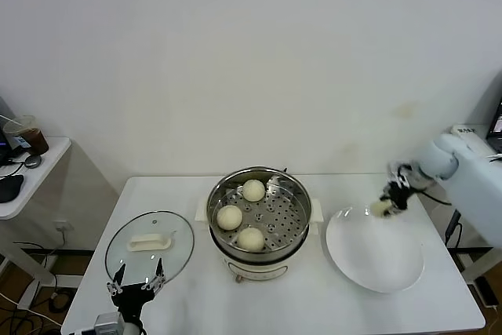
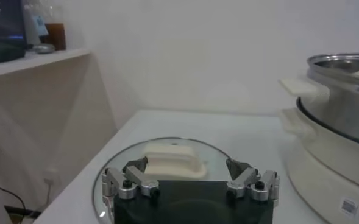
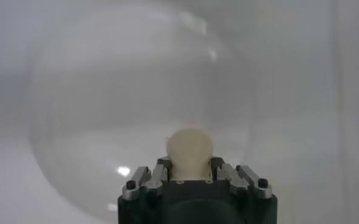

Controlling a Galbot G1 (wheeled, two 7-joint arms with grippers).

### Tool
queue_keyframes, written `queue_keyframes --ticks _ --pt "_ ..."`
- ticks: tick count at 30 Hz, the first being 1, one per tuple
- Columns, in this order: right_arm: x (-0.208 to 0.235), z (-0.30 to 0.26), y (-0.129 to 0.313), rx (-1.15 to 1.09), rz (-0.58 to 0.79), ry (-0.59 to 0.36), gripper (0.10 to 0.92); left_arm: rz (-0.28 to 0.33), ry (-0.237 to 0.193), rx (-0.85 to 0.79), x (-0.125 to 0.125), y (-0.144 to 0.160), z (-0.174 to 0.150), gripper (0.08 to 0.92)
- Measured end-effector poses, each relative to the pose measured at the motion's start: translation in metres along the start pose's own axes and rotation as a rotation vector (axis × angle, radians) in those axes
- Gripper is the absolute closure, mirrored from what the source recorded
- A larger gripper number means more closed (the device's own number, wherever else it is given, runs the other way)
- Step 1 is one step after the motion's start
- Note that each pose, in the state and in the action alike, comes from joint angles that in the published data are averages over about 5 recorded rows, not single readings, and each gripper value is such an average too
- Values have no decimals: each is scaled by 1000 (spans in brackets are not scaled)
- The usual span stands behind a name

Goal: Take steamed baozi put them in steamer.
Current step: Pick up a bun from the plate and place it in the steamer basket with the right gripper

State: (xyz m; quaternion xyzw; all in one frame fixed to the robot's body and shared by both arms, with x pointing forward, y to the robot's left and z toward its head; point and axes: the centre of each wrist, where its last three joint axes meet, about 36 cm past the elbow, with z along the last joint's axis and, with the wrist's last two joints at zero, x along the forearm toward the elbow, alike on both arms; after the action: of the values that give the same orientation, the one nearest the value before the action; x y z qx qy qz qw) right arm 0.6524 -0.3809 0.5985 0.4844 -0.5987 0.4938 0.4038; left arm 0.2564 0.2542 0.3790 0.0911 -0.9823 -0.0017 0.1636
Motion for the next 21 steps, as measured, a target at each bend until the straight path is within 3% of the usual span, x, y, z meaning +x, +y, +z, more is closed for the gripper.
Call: queue_keyframes --ticks 11,21 --pt "62 -138 -22 108 -27 -143 606 0 -26 6 -2 0 -9 177" --pt "44 -216 -14 192 -90 -108 606 -1 -33 29 -4 1 -15 177"
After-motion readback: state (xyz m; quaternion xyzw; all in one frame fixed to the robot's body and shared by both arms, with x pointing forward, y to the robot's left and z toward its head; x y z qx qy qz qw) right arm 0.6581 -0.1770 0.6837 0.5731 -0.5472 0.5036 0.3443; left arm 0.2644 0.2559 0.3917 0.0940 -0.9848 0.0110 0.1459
